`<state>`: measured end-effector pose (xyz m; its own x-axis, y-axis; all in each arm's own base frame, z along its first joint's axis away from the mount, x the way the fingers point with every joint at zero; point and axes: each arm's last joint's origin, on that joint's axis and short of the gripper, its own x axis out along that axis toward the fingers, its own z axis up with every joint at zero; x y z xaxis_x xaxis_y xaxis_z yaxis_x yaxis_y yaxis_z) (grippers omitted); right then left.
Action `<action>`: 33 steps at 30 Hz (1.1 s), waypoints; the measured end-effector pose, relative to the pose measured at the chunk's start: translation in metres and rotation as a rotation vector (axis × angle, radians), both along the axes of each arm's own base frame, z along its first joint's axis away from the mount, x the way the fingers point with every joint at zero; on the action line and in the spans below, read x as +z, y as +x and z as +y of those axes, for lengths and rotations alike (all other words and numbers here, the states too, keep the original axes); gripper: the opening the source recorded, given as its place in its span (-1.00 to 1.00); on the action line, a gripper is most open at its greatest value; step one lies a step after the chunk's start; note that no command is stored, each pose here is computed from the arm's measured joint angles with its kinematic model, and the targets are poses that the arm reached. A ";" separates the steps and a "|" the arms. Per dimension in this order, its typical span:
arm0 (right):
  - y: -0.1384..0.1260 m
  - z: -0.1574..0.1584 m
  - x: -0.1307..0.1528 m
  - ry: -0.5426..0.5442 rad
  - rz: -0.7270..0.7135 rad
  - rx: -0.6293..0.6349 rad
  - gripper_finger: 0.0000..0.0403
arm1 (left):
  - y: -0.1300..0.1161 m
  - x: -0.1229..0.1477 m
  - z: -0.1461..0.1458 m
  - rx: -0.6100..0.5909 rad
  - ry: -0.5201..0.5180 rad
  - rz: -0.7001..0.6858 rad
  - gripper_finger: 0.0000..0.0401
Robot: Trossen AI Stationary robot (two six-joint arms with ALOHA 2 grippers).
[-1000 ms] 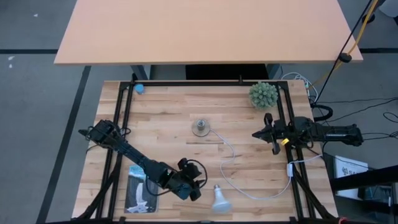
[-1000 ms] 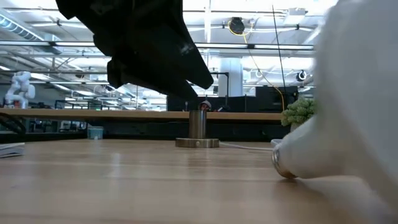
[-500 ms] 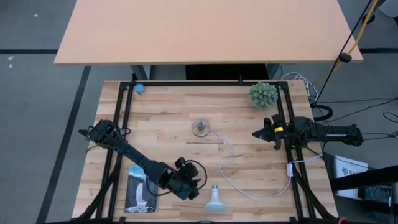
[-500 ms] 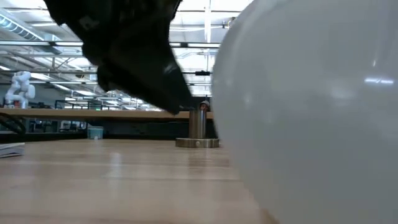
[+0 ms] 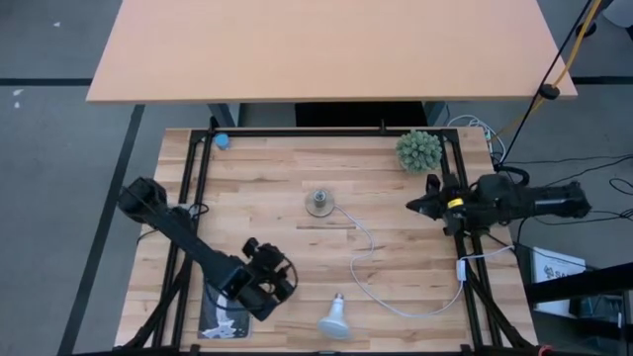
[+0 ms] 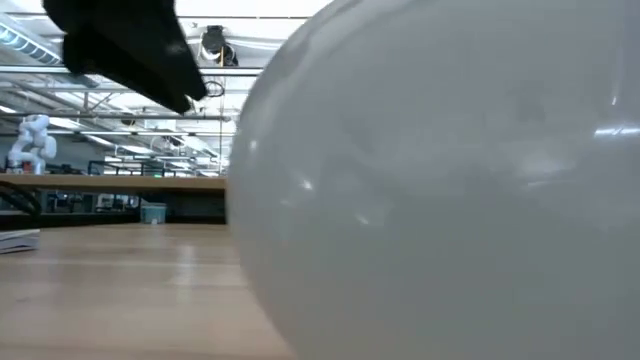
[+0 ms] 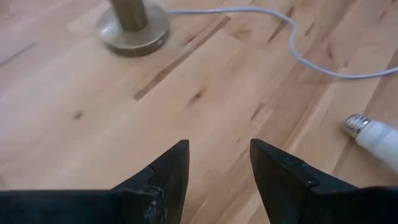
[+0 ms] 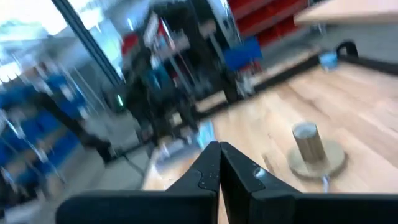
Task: Screw lightbulb
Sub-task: Insert the lightbulb into the lamp
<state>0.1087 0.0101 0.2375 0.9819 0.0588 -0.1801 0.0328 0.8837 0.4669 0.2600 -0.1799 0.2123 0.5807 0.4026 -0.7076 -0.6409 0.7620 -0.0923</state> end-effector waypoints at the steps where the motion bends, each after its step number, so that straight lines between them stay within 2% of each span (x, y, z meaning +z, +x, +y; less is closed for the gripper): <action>1: 0.006 0.002 0.004 -0.012 0.067 0.009 -1.00 | -0.003 0.000 -0.001 0.010 0.001 0.009 -0.13; 5: 0.039 0.019 0.011 -0.042 0.378 0.077 -1.00 | -0.014 -0.005 -0.005 0.054 -0.010 0.021 -0.13; 9: 0.078 0.046 0.003 -0.083 0.683 0.153 -1.00 | -0.026 -0.019 -0.008 0.085 -0.028 0.019 -0.13; 15: 0.133 0.091 -0.006 -0.098 0.950 0.260 -1.00 | -0.044 -0.033 -0.019 0.091 -0.082 -0.016 -0.13; 21: 0.177 0.130 -0.029 -0.166 0.979 0.352 -1.00 | -0.054 -0.052 -0.032 0.014 -0.165 -0.093 -0.13; 23: 0.189 0.144 -0.041 -0.146 0.962 0.422 -1.00 | -0.055 -0.058 -0.033 0.003 -0.200 -0.126 -0.13; 29: 0.220 0.174 -0.071 -0.154 0.846 0.528 -1.00 | -0.052 -0.063 -0.027 0.010 -0.202 -0.125 -0.13; 33: 0.238 0.181 -0.083 -0.132 0.845 0.577 -1.00 | -0.046 -0.063 -0.024 -0.003 -0.210 -0.104 -0.13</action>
<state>0.3466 0.1915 0.1543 0.3601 0.4106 -0.8377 -0.1398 0.9115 0.3867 0.2142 -0.2039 0.1498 0.6559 0.2509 -0.7119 -0.6171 0.7213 -0.3144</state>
